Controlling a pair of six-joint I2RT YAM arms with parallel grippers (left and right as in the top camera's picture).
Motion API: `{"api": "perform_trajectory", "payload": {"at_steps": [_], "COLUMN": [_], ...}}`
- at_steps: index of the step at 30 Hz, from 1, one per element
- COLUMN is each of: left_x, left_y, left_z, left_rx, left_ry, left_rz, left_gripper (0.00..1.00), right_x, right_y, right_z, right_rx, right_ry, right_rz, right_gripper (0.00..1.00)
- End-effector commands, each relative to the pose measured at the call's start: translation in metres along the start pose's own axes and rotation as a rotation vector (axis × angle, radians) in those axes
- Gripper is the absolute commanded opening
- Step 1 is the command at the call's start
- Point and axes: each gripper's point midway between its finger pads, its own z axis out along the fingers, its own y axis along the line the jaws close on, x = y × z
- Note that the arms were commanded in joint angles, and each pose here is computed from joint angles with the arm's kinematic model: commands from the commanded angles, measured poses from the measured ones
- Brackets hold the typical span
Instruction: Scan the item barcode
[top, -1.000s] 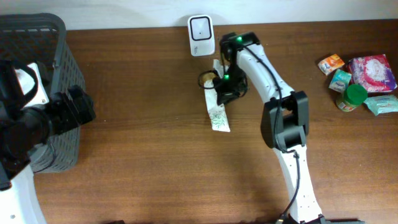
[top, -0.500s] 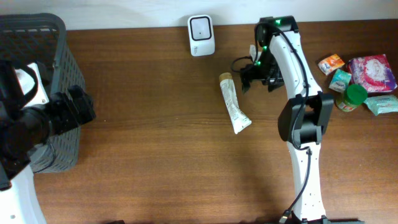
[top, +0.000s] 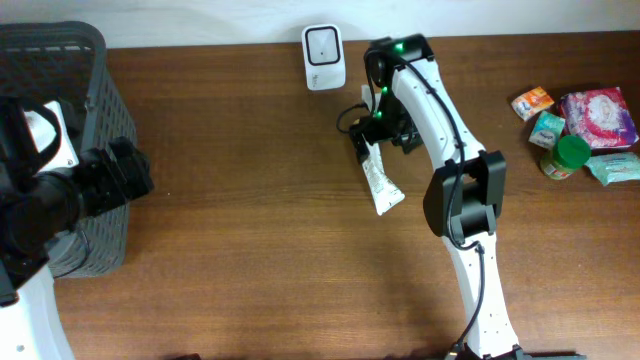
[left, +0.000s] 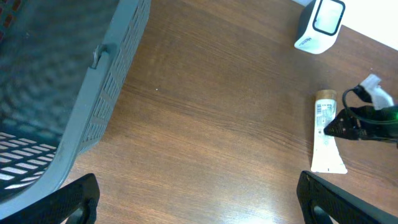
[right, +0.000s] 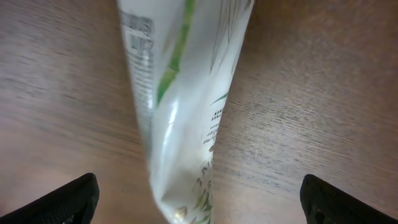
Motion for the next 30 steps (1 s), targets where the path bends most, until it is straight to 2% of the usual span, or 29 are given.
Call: {"api": "perform_trajectory", "payload": {"at_steps": [1,3,4,6,7,10,16,21,23,28,30], "left_x": [0.0,0.0,0.0,0.0,0.0,0.0,0.0,0.0,0.0,0.0,0.0], "left_y": [0.001,0.001,0.001,0.001,0.001,0.001,0.001,0.001,0.001,0.001,0.001], "left_z": [-0.001,-0.001,-0.001,-0.001,-0.001,-0.001,-0.001,-0.001,-0.001,-0.001,-0.001], "left_rx": [-0.002,-0.002,-0.002,-0.002,-0.002,-0.002,-0.002,-0.002,-0.002,-0.002,-0.002], "left_ry": [-0.003,-0.003,-0.003,-0.003,-0.003,-0.003,-0.003,-0.003,-0.003,-0.003,-0.003], "left_rz": [-0.013,-0.013,-0.013,-0.013,-0.013,-0.013,-0.013,-0.013,-0.013,-0.013,-0.013], "left_gripper": [0.99,0.99,0.99,0.99,0.99,0.99,0.99,0.99,0.99,0.99,0.99], "right_x": [0.007,0.008,0.01,0.012,0.012,0.009,0.006,-0.004,-0.015,-0.052,-0.057], "right_y": [0.001,0.005,0.006,0.007,0.007,0.01,0.023,0.064,0.075,0.105,0.115], "right_z": [0.011,0.026,0.035,0.041,0.04,0.033,-0.002,-0.043,-0.062,-0.143,-0.159], "right_rx": [-0.024,-0.058,-0.075,-0.085,-0.085,-0.093,-0.149,-0.369,-0.42,-0.543,-0.601], "right_ry": [0.023,0.046,0.061,0.072,0.072,0.053,0.004,-0.102,-0.182,-0.518,-0.581], "right_rz": [0.003,0.003,0.003,0.005,0.005,0.004,-0.004,-0.093,-0.122,-0.276,-0.323], "right_gripper": [0.96,0.83,0.63,0.4,0.23,0.04,0.04,0.04,0.04,0.04,0.04]}}
